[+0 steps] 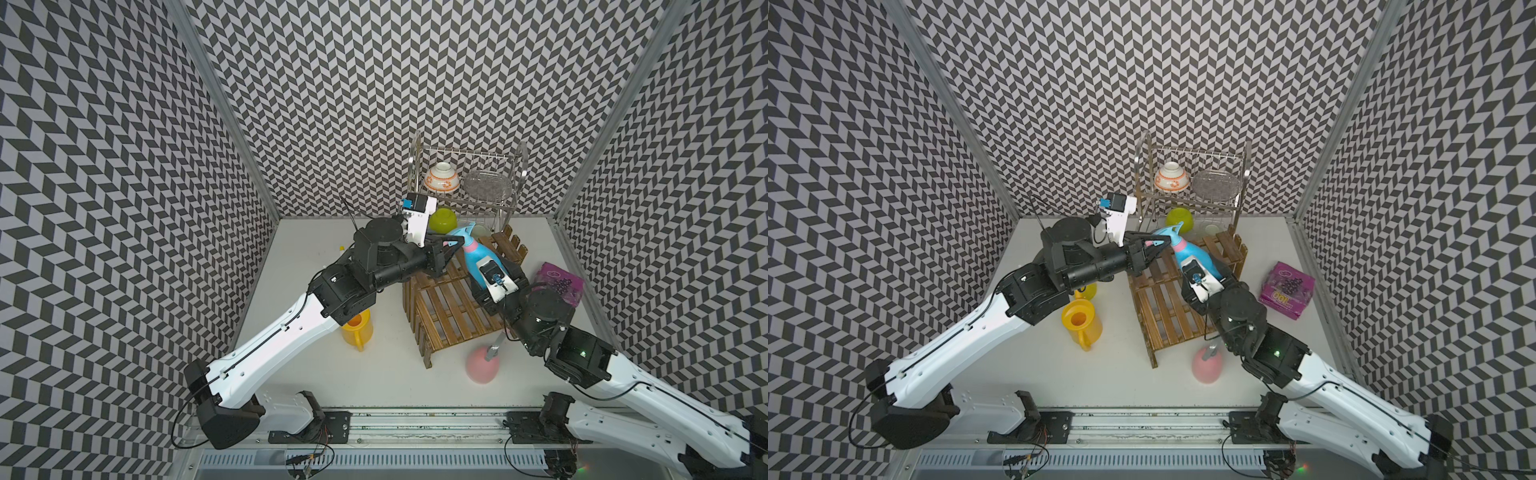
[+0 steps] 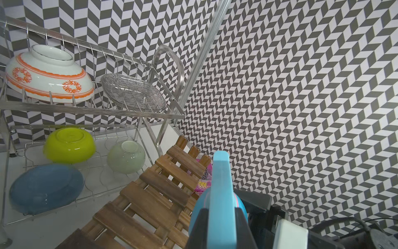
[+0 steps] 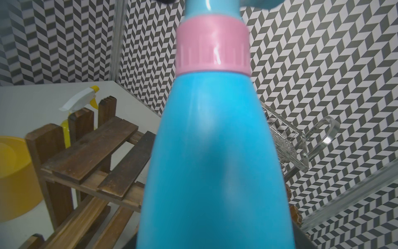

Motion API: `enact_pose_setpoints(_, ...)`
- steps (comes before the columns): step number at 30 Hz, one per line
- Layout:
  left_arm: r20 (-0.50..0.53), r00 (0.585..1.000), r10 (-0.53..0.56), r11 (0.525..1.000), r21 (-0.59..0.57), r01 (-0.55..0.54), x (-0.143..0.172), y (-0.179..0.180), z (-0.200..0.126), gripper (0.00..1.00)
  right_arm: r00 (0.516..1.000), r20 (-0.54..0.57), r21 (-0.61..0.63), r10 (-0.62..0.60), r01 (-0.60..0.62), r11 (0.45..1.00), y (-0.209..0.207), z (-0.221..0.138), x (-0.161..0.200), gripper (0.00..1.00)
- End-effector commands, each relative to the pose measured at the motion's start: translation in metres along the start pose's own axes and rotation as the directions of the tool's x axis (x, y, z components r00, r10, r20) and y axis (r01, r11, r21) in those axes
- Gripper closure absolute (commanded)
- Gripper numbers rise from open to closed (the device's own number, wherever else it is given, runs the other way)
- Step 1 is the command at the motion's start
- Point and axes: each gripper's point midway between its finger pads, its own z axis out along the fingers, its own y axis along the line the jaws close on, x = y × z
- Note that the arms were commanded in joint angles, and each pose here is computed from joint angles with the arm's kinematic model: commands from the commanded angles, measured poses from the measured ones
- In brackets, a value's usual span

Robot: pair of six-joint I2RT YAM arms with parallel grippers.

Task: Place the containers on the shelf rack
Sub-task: 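Pick up a container from the center of the board, then place the container on the shelf.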

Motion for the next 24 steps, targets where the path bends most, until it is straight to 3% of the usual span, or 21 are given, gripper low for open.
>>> enact_pose_setpoints(1,0.073,0.997,-0.007,0.999,0.046,0.004,-0.024,-0.017,-0.013,1.0,0.997,0.069,0.012,0.046,-0.047,0.999,-0.008,-0.005,-0.016,0.08)
enact_pose_setpoints(3,0.099,0.995,0.009,0.999,0.031,-0.012,-0.029,-0.016,-0.018,1.0,0.995,0.081,0.009,0.053,-0.053,0.999,-0.008,-0.007,-0.016,0.0)
enact_pose_setpoints(9,0.204,0.973,0.109,0.993,-0.067,-0.097,-0.055,-0.008,-0.042,1.0,0.988,0.127,-0.097,0.083,-0.071,0.993,0.004,-0.019,-0.018,0.0)
enact_pose_setpoints(13,0.24,0.94,0.242,0.966,-0.147,-0.212,-0.075,-0.005,-0.06,1.0,0.978,0.16,-0.161,0.135,-0.11,0.981,0.007,-0.026,-0.021,0.0)
enact_pose_setpoints(19,0.133,0.883,0.45,0.883,-0.215,-0.417,-0.079,-0.005,-0.064,1.0,0.936,0.167,-0.179,0.311,-0.282,0.943,-0.011,-0.025,-0.016,0.0)
enact_pose_setpoints(24,-0.006,0.867,0.498,0.852,-0.187,-0.49,-0.062,0.001,-0.044,1.0,0.844,0.097,-0.202,0.528,-0.502,0.841,-0.033,-0.007,-0.004,0.0)
